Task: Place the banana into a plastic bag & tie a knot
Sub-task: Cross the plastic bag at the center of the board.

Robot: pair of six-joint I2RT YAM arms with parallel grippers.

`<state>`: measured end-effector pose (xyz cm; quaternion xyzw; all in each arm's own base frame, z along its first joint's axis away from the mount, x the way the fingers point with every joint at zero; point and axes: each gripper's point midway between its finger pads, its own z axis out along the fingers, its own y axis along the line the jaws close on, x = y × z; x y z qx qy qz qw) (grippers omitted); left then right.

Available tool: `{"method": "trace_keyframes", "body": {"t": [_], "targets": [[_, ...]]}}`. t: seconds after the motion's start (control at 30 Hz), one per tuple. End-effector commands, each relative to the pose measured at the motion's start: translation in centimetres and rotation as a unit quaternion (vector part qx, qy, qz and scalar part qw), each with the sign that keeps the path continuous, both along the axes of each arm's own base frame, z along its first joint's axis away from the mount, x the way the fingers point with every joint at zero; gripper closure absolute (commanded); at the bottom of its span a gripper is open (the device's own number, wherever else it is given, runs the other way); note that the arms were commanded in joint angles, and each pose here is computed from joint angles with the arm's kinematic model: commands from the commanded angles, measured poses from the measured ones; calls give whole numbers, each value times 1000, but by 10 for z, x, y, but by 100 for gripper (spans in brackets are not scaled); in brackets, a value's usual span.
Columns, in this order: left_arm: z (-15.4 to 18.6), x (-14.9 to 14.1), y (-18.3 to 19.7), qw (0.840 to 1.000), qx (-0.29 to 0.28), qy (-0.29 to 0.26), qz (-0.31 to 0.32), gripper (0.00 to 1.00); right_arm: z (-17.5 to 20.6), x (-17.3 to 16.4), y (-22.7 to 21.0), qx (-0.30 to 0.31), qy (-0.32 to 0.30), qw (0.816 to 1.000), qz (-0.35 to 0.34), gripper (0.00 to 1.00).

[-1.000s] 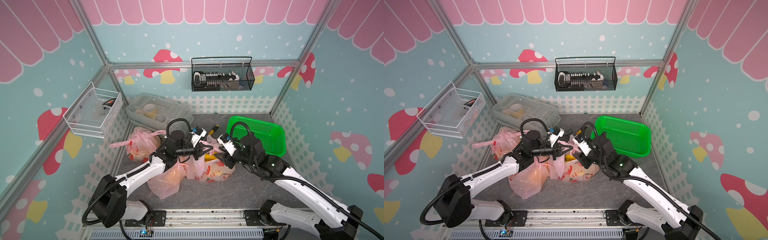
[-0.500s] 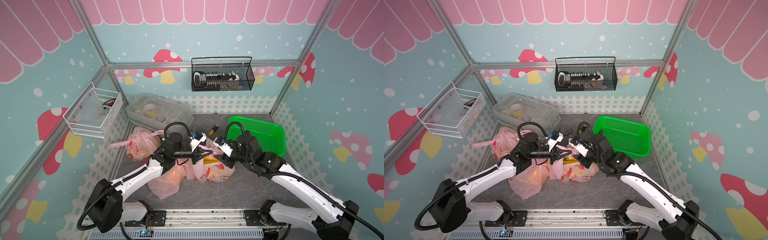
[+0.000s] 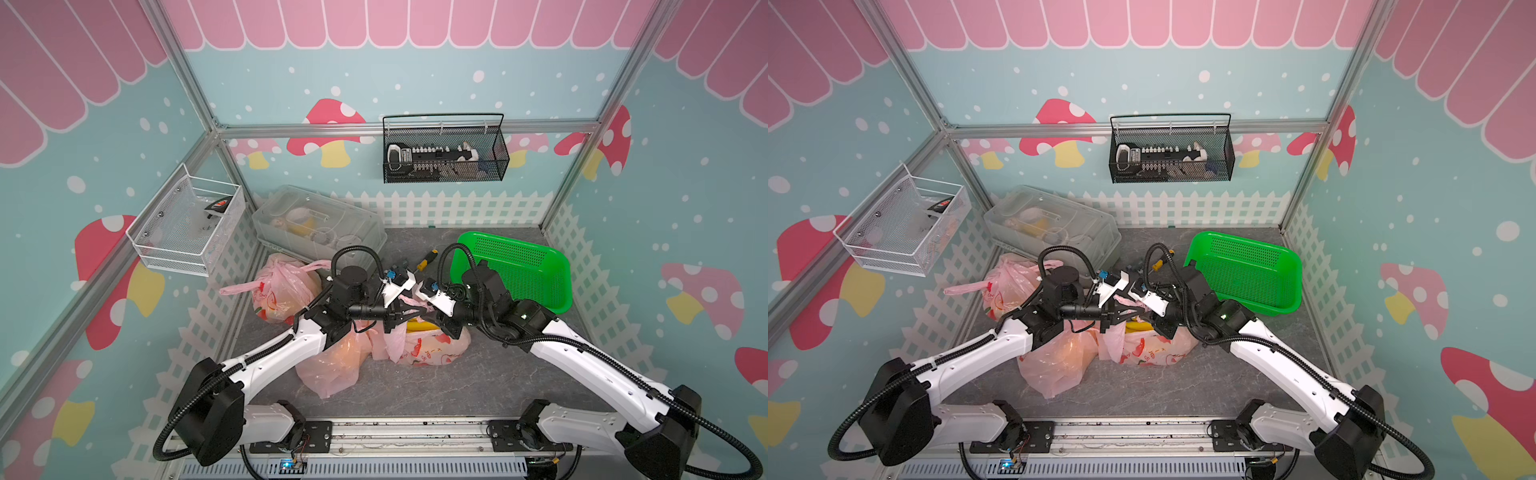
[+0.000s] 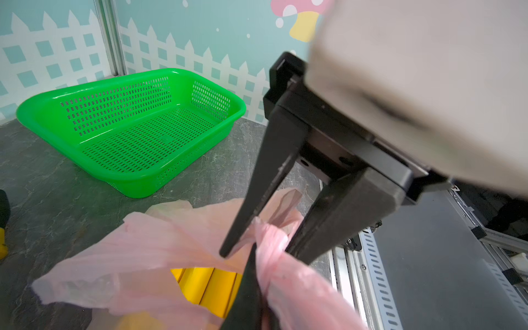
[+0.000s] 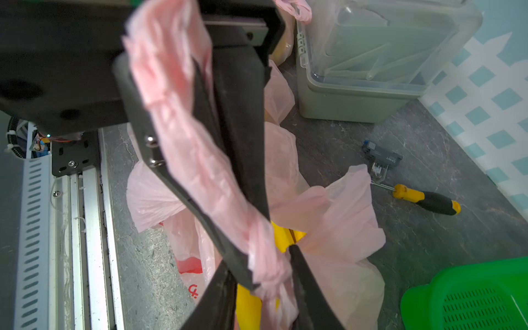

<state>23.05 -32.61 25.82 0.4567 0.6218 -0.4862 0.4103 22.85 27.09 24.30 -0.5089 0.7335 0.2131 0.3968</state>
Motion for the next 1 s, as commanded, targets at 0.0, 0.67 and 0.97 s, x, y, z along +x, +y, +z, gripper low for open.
{"method": "trace_keyframes", "body": {"t": [0.0,0.67,0.97], "targets": [[11,-21,-4,999,-9,-15,-45,100,21,11,10,33,-41,999,2,84],[8,19,23,989,10,-28,145,57,43,36,-1,115,-66,985,-109,100],[3,33,32,980,12,-26,195,58,53,42,2,173,-63,974,-133,100]]}}
